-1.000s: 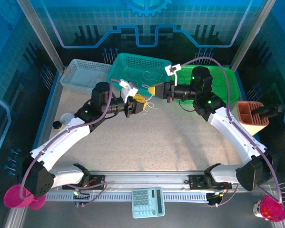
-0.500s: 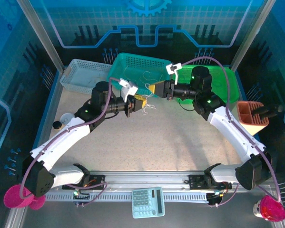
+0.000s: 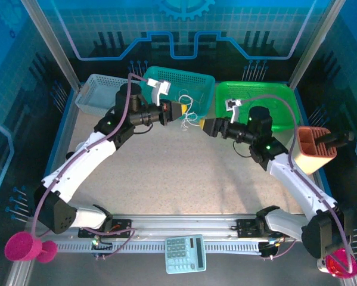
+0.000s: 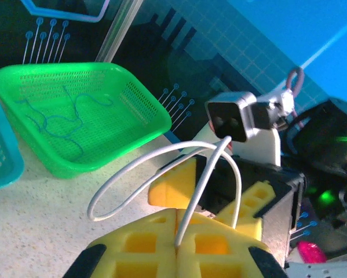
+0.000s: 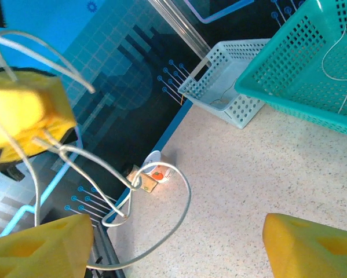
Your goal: Untangle the cables
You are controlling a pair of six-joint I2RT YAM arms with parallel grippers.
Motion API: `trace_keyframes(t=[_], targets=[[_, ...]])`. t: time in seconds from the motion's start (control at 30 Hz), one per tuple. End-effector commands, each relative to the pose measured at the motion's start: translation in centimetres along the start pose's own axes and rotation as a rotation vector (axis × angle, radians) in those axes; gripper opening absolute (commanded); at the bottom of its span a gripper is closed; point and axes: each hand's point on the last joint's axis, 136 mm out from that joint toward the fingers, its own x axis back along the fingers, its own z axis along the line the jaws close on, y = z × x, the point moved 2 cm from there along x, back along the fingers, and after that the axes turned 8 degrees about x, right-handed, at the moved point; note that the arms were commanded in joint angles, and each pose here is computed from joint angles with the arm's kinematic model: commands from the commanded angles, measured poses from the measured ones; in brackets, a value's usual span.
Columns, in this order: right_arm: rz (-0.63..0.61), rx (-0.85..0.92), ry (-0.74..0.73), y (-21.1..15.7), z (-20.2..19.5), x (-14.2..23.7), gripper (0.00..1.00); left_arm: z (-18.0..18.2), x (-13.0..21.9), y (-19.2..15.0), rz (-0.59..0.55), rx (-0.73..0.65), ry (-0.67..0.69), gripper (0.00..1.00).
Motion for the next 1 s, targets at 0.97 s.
trace_keyframes(t=[0.97], targets=[[-0.168, 0.006, 0.103, 0.1, 3.5, -5.5, 0.83, 1.8, 2.5, 2.8, -0.345, 0.415, 0.01, 0.0]])
